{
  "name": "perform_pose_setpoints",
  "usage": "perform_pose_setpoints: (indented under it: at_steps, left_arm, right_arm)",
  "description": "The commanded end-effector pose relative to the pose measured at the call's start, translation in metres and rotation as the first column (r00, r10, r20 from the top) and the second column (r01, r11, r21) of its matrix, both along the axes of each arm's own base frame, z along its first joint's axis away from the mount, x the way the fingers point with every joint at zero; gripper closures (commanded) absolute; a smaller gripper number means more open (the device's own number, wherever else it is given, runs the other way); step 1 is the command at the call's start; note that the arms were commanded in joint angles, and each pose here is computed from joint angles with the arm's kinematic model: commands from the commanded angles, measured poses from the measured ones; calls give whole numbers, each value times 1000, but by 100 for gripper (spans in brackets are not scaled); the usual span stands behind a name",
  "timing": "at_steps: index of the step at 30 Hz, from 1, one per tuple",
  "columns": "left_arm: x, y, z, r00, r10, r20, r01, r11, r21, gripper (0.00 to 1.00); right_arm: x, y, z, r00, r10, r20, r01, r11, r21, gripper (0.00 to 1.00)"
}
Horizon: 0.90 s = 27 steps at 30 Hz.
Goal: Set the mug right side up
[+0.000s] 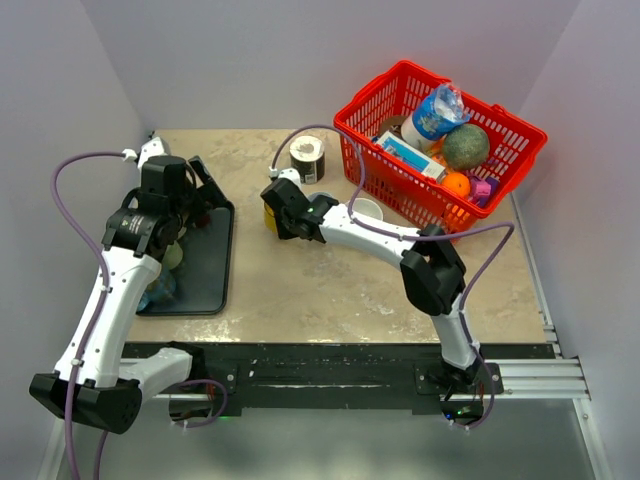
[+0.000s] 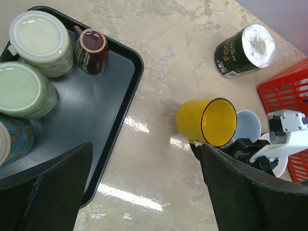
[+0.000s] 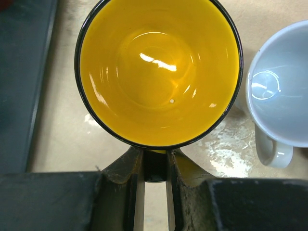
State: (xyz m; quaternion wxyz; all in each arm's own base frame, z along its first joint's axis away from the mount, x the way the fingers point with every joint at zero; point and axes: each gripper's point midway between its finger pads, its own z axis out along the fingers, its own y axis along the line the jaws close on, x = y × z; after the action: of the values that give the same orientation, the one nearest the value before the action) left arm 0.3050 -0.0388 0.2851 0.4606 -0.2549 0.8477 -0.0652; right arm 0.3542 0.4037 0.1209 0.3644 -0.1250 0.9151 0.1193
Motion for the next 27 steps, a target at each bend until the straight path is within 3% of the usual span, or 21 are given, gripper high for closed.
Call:
perform_pose_setpoints:
  at_steps: [1, 16, 18, 19, 22, 27]
  left_arm:
    - [-4, 10, 14, 1000, 24, 18, -24, 999, 33, 1]
    - [-2, 11, 8, 999, 38, -21, -37, 999, 39, 1]
    - [-2, 11, 3, 998, 43, -46, -41, 998, 44, 1]
    - [-2, 12, 2, 998, 48, -51, -46, 998, 44, 1]
    - [-3, 12, 2, 997, 52, -52, -50, 998, 44, 1]
    - [-4, 16, 4, 997, 65, -51, -62, 996, 57, 1]
  right_arm:
    - [31, 10, 34, 983, -81, 163, 77, 996, 33, 100]
    - [42, 6, -7, 981, -111, 159, 129, 986, -109, 99]
    - [40, 7, -7, 982, -114, 151, 132, 985, -114, 86]
    - [39, 7, -8, 983, -113, 147, 131, 984, -118, 68]
    - [38, 8, -7, 985, -109, 136, 125, 985, -115, 49]
    - [31, 16, 8, 992, -83, 94, 90, 993, -76, 28]
